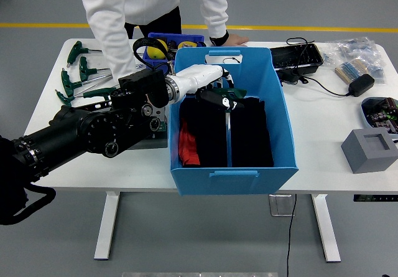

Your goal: Lift tool from toolbox,place it in box,lift tool from toolbox,place it in box

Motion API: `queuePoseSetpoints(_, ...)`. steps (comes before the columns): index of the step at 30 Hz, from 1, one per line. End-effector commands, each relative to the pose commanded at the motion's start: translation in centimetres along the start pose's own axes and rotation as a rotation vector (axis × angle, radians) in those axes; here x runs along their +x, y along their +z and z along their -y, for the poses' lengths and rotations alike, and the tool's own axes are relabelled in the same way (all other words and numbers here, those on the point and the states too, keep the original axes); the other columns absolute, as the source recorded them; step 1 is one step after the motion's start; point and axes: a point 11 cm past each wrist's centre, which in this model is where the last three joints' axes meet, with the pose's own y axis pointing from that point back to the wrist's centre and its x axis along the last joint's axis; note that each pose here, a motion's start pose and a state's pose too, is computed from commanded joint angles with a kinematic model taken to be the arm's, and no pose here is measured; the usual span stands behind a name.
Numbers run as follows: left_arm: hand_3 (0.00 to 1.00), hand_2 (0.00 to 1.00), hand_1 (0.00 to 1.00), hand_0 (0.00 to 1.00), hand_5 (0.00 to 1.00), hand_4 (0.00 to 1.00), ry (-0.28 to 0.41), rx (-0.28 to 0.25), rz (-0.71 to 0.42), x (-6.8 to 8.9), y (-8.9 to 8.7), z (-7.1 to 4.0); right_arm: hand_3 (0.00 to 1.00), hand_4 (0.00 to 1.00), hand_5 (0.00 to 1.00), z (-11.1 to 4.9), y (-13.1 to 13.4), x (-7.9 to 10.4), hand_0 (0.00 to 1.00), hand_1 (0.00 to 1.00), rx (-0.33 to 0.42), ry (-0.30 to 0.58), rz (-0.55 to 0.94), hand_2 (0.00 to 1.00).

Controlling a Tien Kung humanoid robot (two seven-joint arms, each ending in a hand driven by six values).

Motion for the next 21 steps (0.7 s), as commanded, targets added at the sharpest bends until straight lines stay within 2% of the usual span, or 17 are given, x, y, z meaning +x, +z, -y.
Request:
queuePoseSetpoints(1,0.719,0.716,0.643,0.636,0.745,0.998,0.014,-0.007,0.004,0.4,0.1,0.0,0.549,0.774,0.671,0.0,-0.1,0.0,0.630,0.601,0.002,0.000,0.000,0.671)
queuePoseSetpoints(7,0.719,0.716,0.643,0.636,0.745,0.998,0.099,-0.049,0.026,3.0,0.9,0.0,0.549,0.774,0.671,-0.1,-0.6,0.1,0.630,0.601,0.012,0.000,-0.003,0.671)
queuePoseSetpoints(8,0.745,0.773,0.706,0.698,0.752,0.998,0.119,-0.062,0.030,3.5,1.1,-0.1,0.549,0.771,0.667,-0.1,-0.6,0.1,0.629,0.599,0.014,0.001,-0.002,0.667)
queuePoseSetpoints(13,0.745,0.773,0.706,0.698,0.752,0.998,0.200,-0.125,0.065,5.7,2.4,-0.7,0.549,0.771,0.667,0.0,-0.5,0.1,0.629,0.599,0.015,0.003,0.003,0.667)
queuePoseSetpoints(16,0.750,0.785,0.716,0.710,0.756,0.998,0.240,-0.161,0.106,6.9,3.2,-1.7,0.548,0.770,0.669,0.0,-0.1,0.1,0.628,0.596,0.009,0.003,0.011,0.667)
queuePoseSetpoints(19,0.750,0.785,0.716,0.710,0.756,0.998,0.256,-0.161,0.151,7.7,3.1,-2.8,0.548,0.770,0.669,0.0,0.3,0.1,0.628,0.596,0.003,0.004,0.017,0.667)
queuePoseSetpoints(20,0.691,0.649,0.587,0.545,0.756,0.998,0.252,-0.145,0.165,8.0,2.9,-3.3,0.547,0.769,0.668,0.1,0.4,0.1,0.628,0.597,0.000,0.004,0.018,0.667)
queuePoseSetpoints(21,0.691,0.649,0.587,0.545,0.756,0.998,0.245,-0.126,0.174,8.2,2.5,-3.7,0.547,0.769,0.668,0.1,0.5,0.1,0.628,0.597,-0.002,0.005,0.020,0.667)
